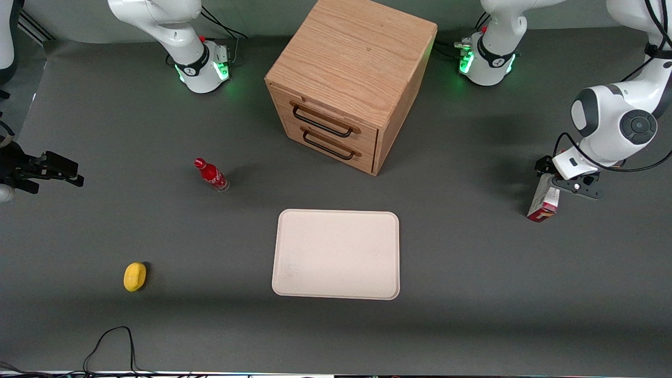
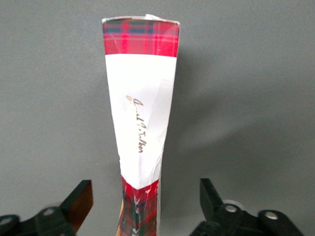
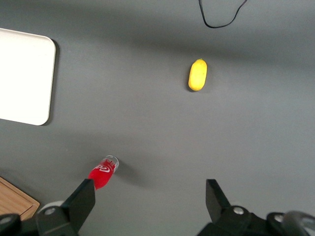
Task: Place red cookie box on tray
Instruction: 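Lower the open left gripper over the red cookie box, then close the left gripper on the box's end and lift it upright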
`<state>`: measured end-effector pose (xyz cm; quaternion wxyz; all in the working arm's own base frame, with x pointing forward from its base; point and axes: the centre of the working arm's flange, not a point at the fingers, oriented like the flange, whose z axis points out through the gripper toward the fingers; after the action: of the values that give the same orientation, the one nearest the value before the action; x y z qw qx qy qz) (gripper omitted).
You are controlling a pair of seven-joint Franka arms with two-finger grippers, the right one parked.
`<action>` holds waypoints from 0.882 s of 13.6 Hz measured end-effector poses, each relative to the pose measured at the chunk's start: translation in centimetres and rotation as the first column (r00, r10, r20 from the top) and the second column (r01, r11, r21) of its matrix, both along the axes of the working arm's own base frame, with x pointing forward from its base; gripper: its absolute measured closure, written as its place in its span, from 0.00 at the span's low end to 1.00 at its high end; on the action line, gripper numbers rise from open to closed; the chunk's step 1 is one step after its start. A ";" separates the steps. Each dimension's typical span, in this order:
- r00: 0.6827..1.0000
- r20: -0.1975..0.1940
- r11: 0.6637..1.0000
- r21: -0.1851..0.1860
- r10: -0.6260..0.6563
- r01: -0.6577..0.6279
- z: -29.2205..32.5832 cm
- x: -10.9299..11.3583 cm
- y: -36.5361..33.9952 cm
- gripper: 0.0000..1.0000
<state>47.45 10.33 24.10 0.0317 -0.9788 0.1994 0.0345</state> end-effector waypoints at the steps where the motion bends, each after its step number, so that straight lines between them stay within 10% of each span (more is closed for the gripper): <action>1: 1.000 0.000 1.000 0.000 -0.001 0.001 0.0 0.0 0.0 0.10; 9: 1.000 0.001 1.000 0.001 -0.001 0.001 0.1 0.0 0.3 0.95; 12: 1.000 0.003 1.000 0.004 -0.022 0.022 0.9 0.2 1.4 0.97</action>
<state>47.61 11.70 24.98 0.0345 -0.9765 0.2100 0.0331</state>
